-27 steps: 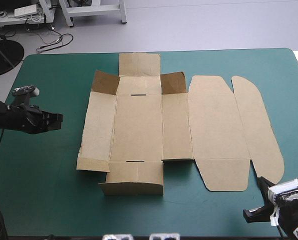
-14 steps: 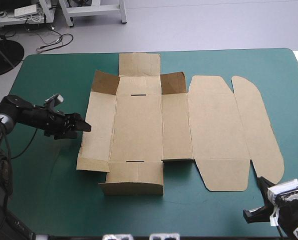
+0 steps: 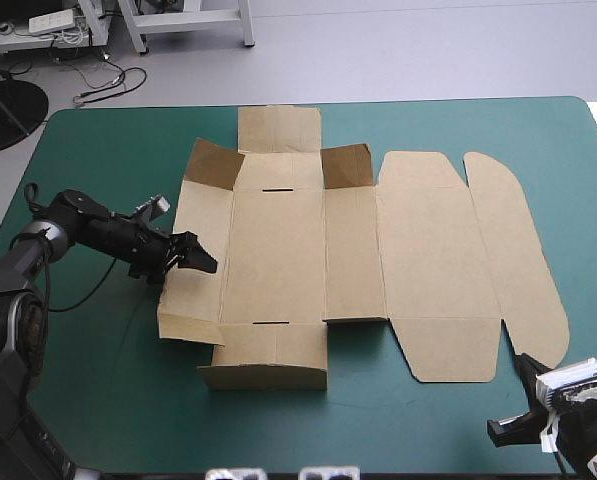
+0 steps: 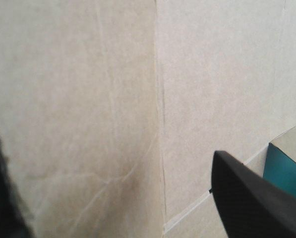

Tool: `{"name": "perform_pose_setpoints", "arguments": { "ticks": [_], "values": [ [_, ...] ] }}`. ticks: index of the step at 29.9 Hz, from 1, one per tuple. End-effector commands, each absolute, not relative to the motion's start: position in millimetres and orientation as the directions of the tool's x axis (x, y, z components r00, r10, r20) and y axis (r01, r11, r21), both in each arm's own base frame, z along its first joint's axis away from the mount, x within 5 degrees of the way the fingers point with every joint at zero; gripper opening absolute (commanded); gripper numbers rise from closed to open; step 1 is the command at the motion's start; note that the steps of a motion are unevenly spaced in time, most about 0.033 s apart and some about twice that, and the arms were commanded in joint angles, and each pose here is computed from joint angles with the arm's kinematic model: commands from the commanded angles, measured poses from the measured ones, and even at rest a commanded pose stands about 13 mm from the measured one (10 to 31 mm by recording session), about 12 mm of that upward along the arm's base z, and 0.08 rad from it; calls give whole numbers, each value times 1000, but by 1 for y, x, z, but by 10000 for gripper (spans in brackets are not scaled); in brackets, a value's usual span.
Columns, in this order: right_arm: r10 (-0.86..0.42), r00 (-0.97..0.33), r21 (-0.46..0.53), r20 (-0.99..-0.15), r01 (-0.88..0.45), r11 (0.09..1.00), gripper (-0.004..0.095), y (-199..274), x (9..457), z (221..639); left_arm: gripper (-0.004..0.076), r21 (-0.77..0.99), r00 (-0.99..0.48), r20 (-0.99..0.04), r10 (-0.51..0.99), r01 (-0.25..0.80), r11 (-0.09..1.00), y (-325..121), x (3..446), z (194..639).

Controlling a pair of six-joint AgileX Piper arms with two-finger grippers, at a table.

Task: Fold the box

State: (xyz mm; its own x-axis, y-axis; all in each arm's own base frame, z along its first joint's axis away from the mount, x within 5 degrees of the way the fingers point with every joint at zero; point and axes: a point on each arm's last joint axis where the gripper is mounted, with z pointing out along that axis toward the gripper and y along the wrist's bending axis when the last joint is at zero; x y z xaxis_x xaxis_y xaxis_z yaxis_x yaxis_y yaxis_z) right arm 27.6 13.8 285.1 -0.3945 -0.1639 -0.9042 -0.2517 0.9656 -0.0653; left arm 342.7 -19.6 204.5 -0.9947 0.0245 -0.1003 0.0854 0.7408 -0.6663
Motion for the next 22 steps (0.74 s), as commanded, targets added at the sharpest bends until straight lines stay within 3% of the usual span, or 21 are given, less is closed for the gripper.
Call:
{"name": "perform_pose_setpoints", "arguments": {
  "ticks": [1, 7, 17, 22],
  "values": [
    [-149, -321, -69, -935, -246, 967, -15, 14, 30, 299, 386, -732, -995, -85, 50, 96, 675, -32, 338, 226],
    [-149, -321, -69, -935, -246, 967, -15, 14, 30, 299, -3, -731, -997, -69, 34, 74, 678, -33, 341, 219],
    [-155, -339, -69, -928, -250, 966, -15, 14, 29, 298, -9, -677, -986, -142, 89, 162, 718, -29, 344, 219],
    [-155, -342, -69, -927, -250, 966, -15, 14, 29, 297, -10, -635, -960, -219, 177, 277, 721, -30, 348, 245]
  ]
}}
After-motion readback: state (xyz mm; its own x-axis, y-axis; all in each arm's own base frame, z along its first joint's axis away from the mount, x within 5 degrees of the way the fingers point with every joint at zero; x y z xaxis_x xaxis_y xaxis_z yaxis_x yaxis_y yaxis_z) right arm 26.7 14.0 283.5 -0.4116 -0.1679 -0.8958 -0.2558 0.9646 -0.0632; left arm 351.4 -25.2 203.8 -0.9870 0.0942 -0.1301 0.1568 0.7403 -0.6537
